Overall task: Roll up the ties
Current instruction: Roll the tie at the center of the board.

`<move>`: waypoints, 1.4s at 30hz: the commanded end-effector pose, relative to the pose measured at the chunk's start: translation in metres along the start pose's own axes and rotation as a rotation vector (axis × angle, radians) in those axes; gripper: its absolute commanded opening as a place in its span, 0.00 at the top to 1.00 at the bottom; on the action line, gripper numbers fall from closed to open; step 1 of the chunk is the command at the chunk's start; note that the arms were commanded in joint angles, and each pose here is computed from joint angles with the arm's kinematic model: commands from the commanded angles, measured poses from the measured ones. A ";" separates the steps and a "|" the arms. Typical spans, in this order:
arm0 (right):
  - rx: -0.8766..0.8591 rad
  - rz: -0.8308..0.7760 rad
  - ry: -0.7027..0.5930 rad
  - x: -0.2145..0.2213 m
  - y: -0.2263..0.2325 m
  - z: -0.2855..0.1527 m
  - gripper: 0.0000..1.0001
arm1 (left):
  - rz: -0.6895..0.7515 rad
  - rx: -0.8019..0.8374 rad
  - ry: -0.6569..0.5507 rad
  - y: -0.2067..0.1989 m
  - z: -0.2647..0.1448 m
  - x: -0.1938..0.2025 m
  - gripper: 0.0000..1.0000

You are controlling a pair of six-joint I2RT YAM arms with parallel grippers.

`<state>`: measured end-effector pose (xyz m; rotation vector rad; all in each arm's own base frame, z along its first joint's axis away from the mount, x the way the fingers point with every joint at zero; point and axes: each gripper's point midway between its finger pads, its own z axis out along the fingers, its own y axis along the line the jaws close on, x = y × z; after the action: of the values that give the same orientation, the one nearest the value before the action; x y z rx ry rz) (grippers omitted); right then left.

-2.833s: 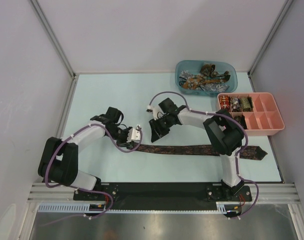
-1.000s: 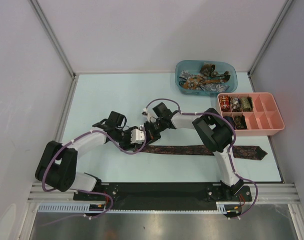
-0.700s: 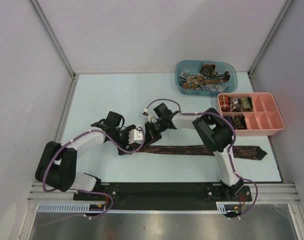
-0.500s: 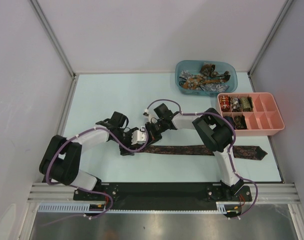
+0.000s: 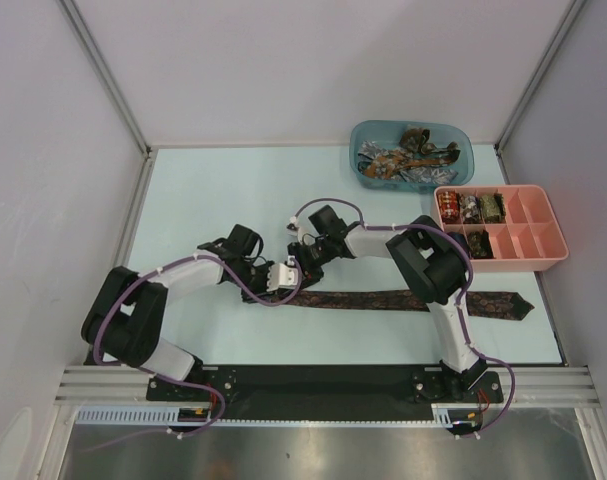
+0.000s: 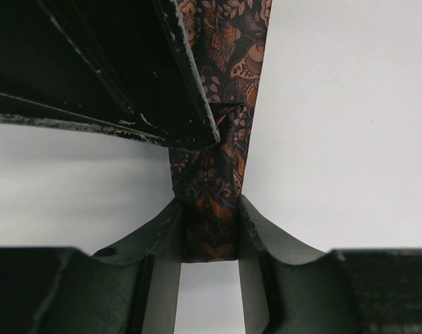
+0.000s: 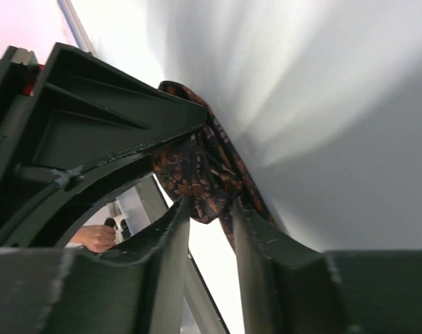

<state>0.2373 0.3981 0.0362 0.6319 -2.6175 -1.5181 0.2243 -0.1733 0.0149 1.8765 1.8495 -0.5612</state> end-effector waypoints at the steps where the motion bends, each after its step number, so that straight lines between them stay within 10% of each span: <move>1: -0.076 -0.039 -0.030 -0.016 0.038 -0.014 0.60 | 0.039 -0.035 -0.008 0.001 0.000 -0.005 0.62; 9: -0.051 -0.046 0.021 -0.005 0.039 -0.004 0.59 | 0.040 -0.056 0.010 0.004 0.001 -0.002 0.62; 18: 0.211 -0.113 0.028 -0.007 -0.009 -0.006 1.00 | 0.014 -0.065 -0.005 0.005 -0.006 0.001 0.45; 24: 0.261 -0.133 0.041 -0.003 -0.019 -0.007 1.00 | 0.013 -0.065 -0.016 0.007 -0.017 0.006 0.32; 42: 0.272 -0.140 0.024 -0.001 -0.022 -0.003 1.00 | 0.030 -0.009 -0.137 0.003 -0.029 -0.046 0.63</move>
<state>0.2428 0.3857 0.0218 0.8335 -2.7998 -1.2061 0.2230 -0.1667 0.0305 1.8319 1.8536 -0.5844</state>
